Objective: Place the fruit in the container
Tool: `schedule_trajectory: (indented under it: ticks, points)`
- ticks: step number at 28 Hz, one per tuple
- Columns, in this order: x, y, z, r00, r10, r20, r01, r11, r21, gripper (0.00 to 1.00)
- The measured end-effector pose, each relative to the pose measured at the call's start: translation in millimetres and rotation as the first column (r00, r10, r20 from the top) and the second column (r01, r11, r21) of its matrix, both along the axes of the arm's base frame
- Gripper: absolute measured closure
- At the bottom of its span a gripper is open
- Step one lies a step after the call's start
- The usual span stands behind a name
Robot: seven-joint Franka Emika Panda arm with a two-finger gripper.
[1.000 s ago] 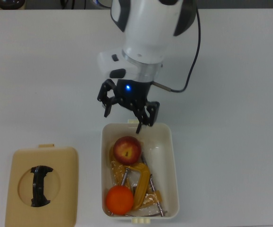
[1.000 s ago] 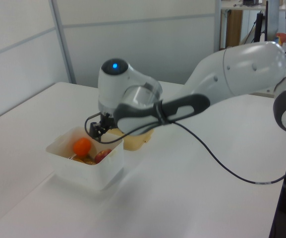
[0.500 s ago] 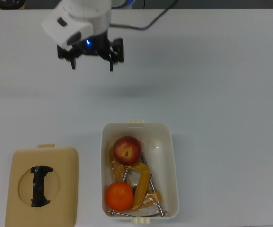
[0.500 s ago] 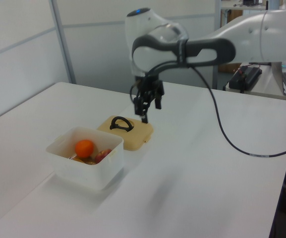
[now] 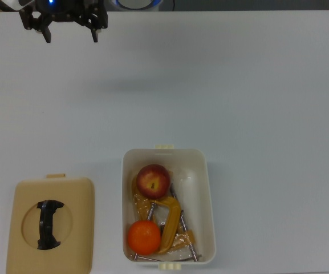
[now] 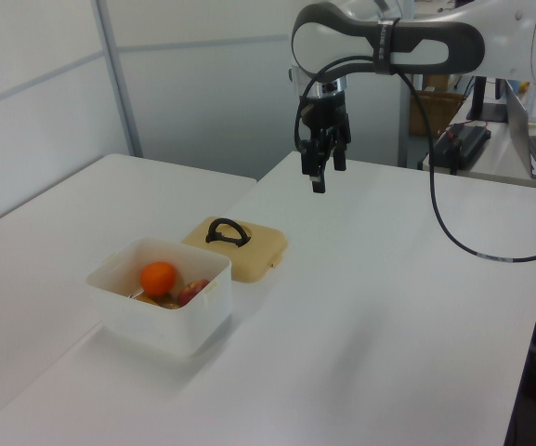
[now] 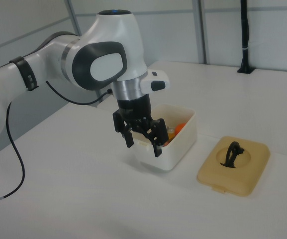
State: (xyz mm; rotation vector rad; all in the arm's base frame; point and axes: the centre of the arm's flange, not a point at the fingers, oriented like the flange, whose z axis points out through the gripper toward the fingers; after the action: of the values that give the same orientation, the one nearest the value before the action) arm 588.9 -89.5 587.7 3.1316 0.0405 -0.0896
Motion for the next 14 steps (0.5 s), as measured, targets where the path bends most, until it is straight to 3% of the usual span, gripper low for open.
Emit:
schedule_trajectory:
  ticks: [14]
  points:
    - [-1.6, -4.4, 1.3, 1.000, -0.006, 0.002, 0.006, 1.000, -0.001, 0.00]
